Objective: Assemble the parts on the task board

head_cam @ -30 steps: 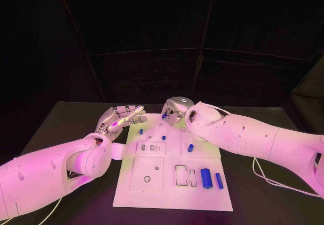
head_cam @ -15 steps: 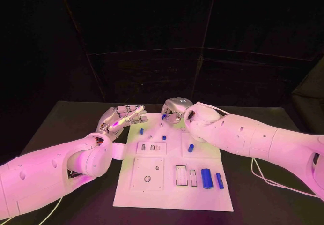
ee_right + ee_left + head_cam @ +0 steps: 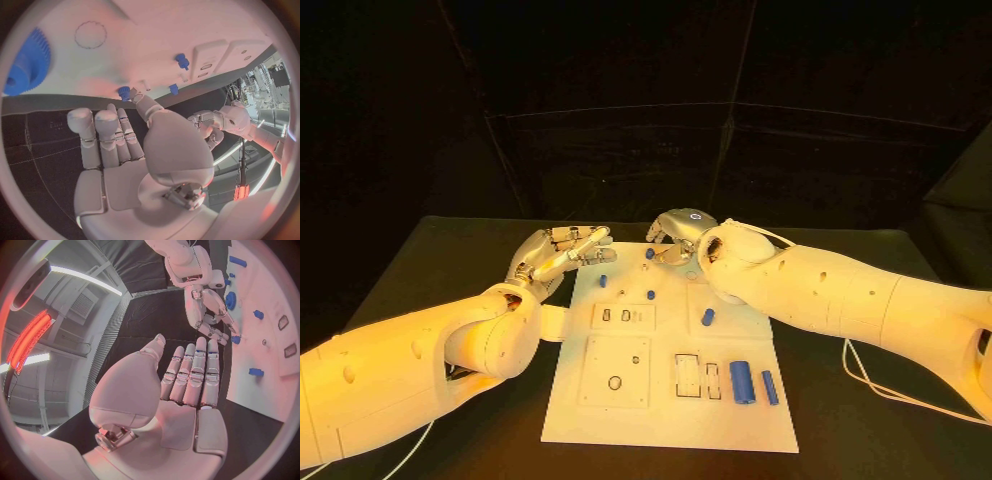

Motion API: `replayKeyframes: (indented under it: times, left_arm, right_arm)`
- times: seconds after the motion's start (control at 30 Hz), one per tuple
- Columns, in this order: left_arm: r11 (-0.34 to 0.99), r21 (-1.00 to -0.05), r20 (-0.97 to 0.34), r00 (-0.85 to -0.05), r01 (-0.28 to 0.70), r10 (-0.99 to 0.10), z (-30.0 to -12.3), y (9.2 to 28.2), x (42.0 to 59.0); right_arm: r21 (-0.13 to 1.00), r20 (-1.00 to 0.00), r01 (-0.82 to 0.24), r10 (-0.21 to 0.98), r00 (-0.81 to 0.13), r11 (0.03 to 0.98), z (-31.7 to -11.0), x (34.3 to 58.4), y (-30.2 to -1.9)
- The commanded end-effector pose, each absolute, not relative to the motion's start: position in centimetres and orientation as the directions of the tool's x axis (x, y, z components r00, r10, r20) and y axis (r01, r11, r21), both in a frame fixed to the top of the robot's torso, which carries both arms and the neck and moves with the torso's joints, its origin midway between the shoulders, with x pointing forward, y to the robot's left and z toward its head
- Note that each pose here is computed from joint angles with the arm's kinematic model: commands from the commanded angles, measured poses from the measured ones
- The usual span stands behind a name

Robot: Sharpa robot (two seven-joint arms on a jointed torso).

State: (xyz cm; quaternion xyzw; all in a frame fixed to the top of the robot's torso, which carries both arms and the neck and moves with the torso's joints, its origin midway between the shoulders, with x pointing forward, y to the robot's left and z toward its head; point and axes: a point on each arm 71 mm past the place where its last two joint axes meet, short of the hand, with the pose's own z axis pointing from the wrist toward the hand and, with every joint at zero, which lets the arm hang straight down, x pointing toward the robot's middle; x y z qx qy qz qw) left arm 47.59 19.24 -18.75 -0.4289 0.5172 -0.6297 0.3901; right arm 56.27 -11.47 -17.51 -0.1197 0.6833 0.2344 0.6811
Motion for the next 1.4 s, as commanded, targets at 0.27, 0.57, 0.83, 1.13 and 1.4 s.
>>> replayKeyframes:
  times: [0.27,0.57,0.83,1.13,1.4]
  left_arm:
    - [-0.164,-0.985,0.138,-0.333,0.051,-0.933,-18.5,19.6,47.5]
    - [-0.163,-0.985,0.138,-0.332,0.049,-0.933,-18.5,19.7,47.5]
    - [-0.164,-0.985,0.138,-0.333,0.049,-0.933,-18.6,19.6,47.7]
    - [-0.164,-0.985,0.138,-0.334,0.049,-0.932,-18.7,19.5,47.8]
    - [-0.163,-0.985,0.138,-0.333,0.049,-0.933,-18.7,19.5,47.9]
  right_arm:
    - [0.258,-0.961,-0.417,0.277,-0.017,0.872,-15.5,54.7,-16.5]
    - [0.323,-0.944,-0.246,0.291,-0.158,0.914,-15.7,53.7,-22.5]
    - [0.313,-0.939,-0.192,0.273,-0.21,0.93,-16.3,54.0,-23.9]
    - [0.308,-0.936,-0.191,0.261,-0.236,0.932,-16.8,54.7,-23.4]
    - [0.3,-0.938,-0.195,0.253,-0.235,0.934,-16.9,55.0,-23.1]
